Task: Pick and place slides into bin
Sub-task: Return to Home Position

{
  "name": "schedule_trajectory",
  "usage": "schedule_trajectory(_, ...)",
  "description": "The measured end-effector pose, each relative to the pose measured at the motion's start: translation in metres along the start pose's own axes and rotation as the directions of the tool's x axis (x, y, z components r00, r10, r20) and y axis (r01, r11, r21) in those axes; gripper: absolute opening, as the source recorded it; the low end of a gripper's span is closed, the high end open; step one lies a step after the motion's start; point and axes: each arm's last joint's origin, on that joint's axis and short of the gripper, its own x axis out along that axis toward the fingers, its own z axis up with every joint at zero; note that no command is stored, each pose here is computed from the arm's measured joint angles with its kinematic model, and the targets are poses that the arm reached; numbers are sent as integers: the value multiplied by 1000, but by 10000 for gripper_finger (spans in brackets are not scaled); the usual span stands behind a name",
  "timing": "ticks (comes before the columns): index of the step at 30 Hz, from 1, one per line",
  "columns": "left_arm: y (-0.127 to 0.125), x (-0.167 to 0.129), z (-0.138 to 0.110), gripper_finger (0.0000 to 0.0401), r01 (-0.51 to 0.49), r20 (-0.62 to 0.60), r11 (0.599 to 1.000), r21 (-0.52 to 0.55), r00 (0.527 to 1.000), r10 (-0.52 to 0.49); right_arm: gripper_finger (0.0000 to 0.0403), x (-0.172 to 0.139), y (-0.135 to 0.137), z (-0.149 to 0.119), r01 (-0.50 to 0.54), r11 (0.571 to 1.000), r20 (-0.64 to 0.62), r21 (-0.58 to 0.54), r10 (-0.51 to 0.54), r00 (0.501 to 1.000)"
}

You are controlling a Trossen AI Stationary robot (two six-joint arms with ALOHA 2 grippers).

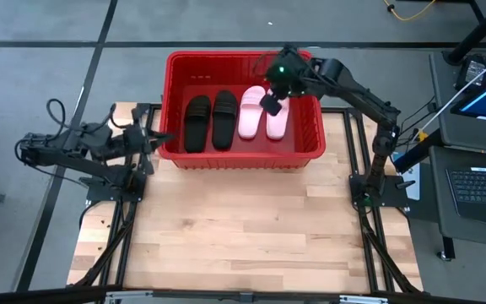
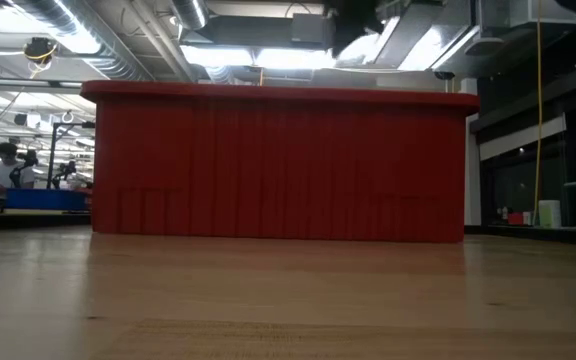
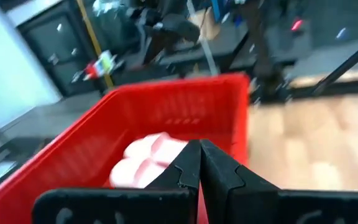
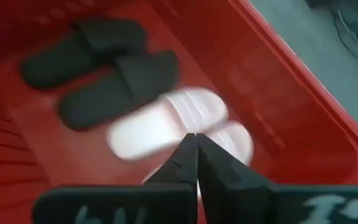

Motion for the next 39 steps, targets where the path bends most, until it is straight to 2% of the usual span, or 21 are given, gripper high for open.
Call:
schedule_trajectory(5,-11,3,-32,2,71,136,996,-53,989,-63,4,-13,46,8,-87,993,135,-80,98,986)
schedule_trajectory(9,-20,7,-56,2,119,186,989,-84,977,-101,3,-17,84,8,-183,974,201,-137,208,957)
schedule_trajectory(11,-23,8,-64,2,141,223,986,-93,968,-118,4,-17,99,10,-241,962,247,-130,267,931)
schedule_trajectory(14,-27,8,-74,3,197,295,977,-78,941,-166,3,-4,124,7,-330,930,308,-164,366,878)
schedule_trajectory(17,-28,5,-84,2,216,360,972,-94,917,-170,3,17,143,-5,-354,917,297,-183,395,870)
schedule_trajectory(22,-28,-1,-102,3,228,406,962,-148,901,-151,2,26,153,-11,-373,907,306,-195,418,855)
schedule_trajectory(27,-29,-6,-114,2,237,441,956,-172,887,-140,2,21,158,-7,-455,858,342,-240,513,787)
schedule_trajectory(32,-32,-1,-123,2,219,405,963,-158,903,-139,3,25,160,-9,-451,859,354,-242,511,783)
schedule_trajectory(35,-35,2,-127,2,215,418,963,-161,899,-130,3,31,166,-18,-459,852,367,-251,522,770)
schedule_trajectory(39,-39,7,-135,2,217,457,961,-170,882,-118,4,33,164,-33,-488,847,416,-210,529,739)
